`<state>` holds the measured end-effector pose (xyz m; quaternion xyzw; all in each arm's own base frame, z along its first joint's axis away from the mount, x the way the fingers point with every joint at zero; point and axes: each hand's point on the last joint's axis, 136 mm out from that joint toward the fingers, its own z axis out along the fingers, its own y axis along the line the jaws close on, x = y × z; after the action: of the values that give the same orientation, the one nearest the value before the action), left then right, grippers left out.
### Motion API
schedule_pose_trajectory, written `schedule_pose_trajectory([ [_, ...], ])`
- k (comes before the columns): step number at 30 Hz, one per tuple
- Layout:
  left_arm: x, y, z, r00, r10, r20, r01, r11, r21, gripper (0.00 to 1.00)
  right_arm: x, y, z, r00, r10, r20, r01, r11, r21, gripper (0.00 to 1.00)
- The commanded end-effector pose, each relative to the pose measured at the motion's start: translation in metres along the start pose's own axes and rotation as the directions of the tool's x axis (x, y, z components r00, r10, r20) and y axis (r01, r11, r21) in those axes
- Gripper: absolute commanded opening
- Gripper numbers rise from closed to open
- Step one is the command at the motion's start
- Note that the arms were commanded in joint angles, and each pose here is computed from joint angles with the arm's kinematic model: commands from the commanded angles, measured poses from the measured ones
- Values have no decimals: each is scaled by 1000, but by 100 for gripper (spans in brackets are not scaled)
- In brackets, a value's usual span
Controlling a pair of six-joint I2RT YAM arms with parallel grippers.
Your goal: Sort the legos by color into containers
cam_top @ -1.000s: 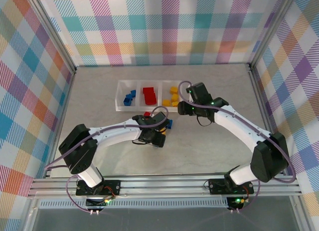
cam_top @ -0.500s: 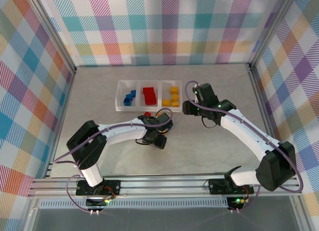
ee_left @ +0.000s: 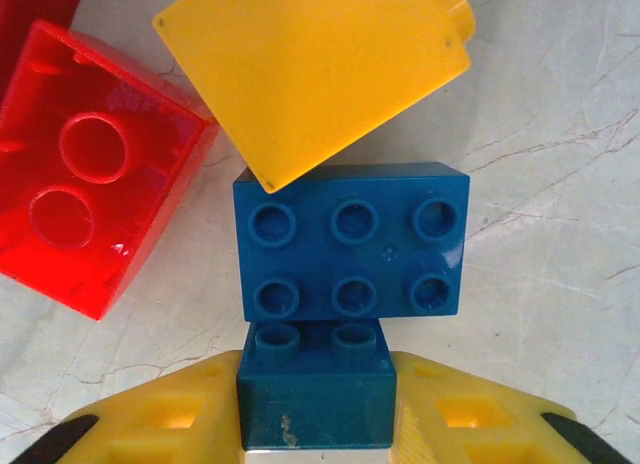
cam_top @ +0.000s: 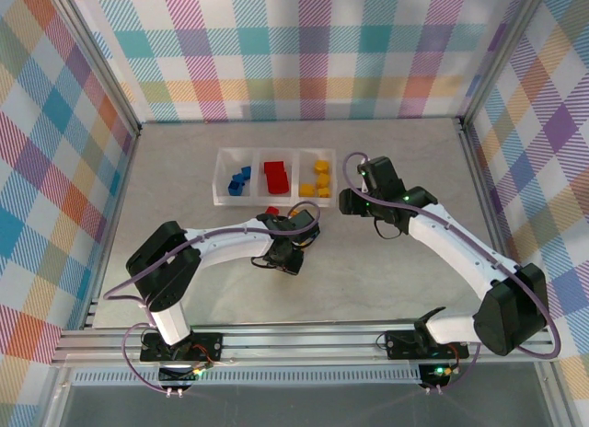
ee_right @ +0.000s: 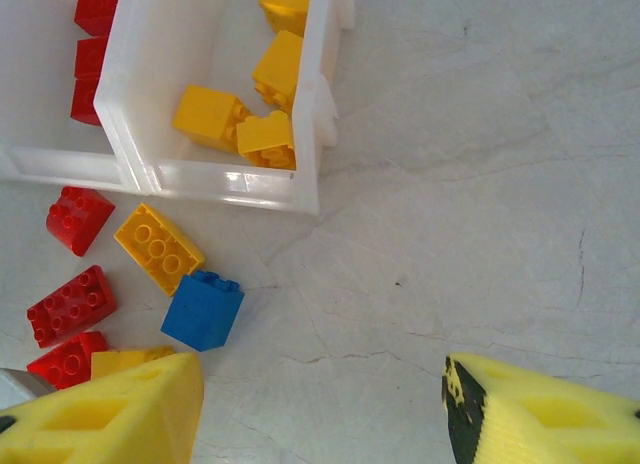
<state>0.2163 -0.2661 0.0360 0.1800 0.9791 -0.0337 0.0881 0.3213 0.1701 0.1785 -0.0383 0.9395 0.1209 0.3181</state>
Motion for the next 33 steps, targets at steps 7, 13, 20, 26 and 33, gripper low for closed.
schedule_pose_trajectory([
  [7, -12, 7, -47, 997, 29, 67, -27, 999, -25, 29, 1, -5, -6, 1000, 5, 17, -5, 1000, 6, 65],
  [13, -39, 30, -80, 992, 7, 125, -3, 999, -34, 29, 4, -3, -6, 1000, 2, 11, -2, 1000, -13, 65],
  [20, -96, 88, -113, 961, -119, 248, 136, 989, -53, 29, 18, 5, 3, 1000, 18, -24, -20, 998, -63, 64],
  [26, -162, 164, -110, 907, -257, 334, 299, 951, -80, 27, 36, 27, 18, 998, 6, -66, -12, 996, -91, 64],
  [33, -211, 225, -74, 863, -397, 312, 429, 903, -36, 24, 57, 61, 32, 993, -35, -110, 20, 990, -139, 64],
])
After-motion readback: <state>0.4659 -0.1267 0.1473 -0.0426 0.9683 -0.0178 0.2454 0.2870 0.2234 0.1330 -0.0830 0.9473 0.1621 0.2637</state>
